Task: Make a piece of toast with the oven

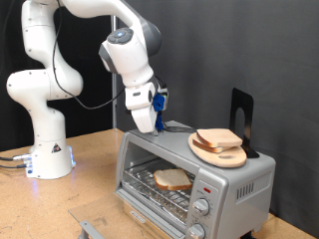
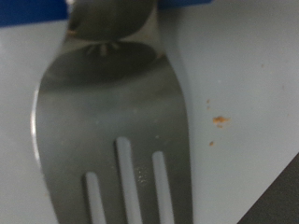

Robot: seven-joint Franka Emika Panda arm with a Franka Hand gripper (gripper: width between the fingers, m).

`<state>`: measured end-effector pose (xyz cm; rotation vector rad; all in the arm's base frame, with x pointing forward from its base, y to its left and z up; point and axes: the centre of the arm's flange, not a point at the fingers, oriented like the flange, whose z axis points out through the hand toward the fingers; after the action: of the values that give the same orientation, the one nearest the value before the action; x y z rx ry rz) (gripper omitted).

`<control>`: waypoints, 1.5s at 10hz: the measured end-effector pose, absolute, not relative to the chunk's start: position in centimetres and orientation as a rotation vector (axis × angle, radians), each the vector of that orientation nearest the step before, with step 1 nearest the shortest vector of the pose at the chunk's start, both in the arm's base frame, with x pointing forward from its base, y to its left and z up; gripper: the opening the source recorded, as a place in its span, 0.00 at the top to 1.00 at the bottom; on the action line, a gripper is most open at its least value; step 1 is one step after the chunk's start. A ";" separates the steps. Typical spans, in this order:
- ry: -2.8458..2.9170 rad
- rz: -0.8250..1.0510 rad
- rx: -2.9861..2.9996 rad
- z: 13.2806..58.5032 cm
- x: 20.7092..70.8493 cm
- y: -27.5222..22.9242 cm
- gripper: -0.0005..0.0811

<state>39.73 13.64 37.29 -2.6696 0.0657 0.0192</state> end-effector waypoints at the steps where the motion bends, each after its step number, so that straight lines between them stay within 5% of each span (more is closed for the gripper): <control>1: 0.060 -0.007 -2.661 37.5 39.8 13.5 0.02; 10: 0.064 -0.032 -2.508 42.8 39.1 8.7 0.00; 15: 0.064 -0.028 -2.366 44.4 37.0 0.4 0.00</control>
<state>36.97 0.41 44.39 -2.3659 0.0640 -0.0276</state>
